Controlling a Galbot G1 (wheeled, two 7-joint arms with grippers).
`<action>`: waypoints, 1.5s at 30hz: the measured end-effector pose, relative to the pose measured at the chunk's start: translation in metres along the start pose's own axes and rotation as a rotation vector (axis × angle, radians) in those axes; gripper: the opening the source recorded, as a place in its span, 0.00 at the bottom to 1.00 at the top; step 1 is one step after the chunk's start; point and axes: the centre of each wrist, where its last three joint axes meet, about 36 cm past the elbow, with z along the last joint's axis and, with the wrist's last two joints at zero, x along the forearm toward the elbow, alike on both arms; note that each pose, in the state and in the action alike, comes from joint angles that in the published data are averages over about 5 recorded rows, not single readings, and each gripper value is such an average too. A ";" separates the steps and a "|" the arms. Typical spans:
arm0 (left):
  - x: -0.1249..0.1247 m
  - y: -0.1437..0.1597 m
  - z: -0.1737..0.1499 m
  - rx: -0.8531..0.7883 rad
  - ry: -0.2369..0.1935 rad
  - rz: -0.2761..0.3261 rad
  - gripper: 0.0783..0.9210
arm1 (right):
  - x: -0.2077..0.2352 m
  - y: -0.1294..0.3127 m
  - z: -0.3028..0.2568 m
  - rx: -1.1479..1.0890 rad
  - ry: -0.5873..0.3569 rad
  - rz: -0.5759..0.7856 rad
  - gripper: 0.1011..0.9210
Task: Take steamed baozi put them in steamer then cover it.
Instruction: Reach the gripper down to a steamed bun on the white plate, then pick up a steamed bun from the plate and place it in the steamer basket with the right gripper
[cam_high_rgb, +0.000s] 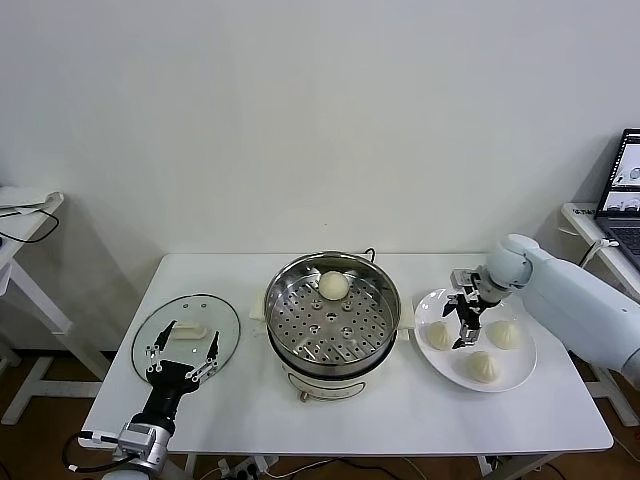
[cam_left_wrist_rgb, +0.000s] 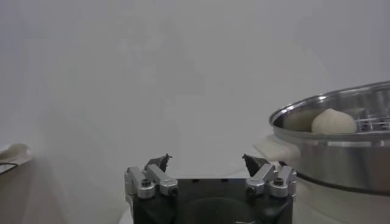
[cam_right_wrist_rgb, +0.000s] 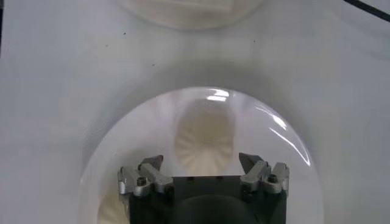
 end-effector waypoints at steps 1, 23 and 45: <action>0.000 0.000 0.000 0.000 -0.001 0.000 0.88 | -0.002 -0.001 -0.001 0.000 0.001 0.000 0.88; 0.003 -0.001 -0.004 -0.010 -0.008 -0.011 0.88 | -0.021 -0.004 -0.008 0.014 0.026 -0.014 0.83; 0.003 -0.004 -0.012 -0.005 -0.023 -0.013 0.88 | 0.010 -0.002 -0.001 0.009 0.015 -0.021 0.69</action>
